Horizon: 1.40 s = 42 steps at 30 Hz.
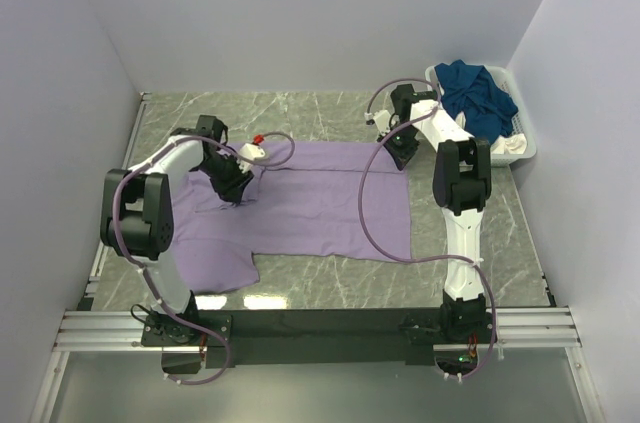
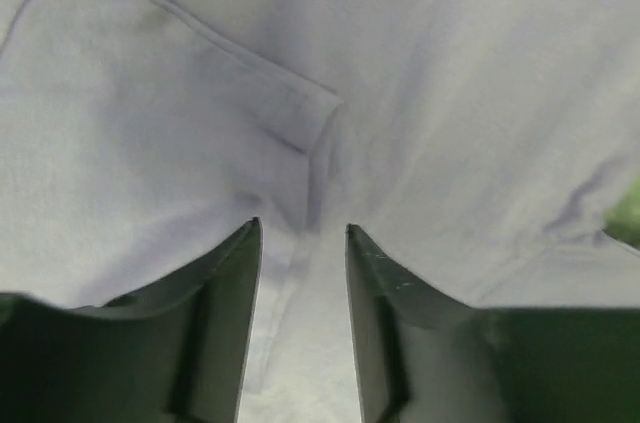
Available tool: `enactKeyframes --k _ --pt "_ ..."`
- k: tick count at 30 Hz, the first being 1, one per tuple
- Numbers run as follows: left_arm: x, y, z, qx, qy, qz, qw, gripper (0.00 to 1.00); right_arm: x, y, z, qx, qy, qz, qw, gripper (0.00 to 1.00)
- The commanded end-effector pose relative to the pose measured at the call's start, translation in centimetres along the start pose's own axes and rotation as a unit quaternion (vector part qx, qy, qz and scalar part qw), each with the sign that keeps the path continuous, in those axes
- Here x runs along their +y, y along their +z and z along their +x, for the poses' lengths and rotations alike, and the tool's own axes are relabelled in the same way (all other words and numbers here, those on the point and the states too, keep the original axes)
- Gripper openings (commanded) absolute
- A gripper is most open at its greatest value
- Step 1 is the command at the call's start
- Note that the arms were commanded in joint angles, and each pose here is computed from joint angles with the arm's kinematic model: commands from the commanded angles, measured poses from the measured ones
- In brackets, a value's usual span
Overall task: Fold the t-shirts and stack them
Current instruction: Fold the tshirt
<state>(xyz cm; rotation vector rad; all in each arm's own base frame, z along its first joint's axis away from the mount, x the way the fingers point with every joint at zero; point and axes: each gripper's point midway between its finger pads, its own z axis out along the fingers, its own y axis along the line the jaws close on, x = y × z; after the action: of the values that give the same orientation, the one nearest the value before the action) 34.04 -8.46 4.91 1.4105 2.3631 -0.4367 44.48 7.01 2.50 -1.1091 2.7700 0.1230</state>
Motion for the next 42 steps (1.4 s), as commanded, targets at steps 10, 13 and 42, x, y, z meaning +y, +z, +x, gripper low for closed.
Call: enactKeyframes --k 10,13,42 --pt "12.7 -9.7 -3.9 -0.177 -0.135 -0.103 0.970 0.55 -2.5 -3.3 -4.5 -0.095 0.057 0.040 0.993 0.08" --pt "16.1 -9.4 -2.6 -0.184 -0.187 -0.130 0.956 0.52 -1.8 -2.9 -5.5 -0.100 0.093 0.017 0.990 0.06" --pt "22.2 -8.0 4.5 -0.180 -0.363 -0.189 0.894 0.55 -5.4 -2.2 -4.6 -0.047 0.140 0.138 0.979 0.02"
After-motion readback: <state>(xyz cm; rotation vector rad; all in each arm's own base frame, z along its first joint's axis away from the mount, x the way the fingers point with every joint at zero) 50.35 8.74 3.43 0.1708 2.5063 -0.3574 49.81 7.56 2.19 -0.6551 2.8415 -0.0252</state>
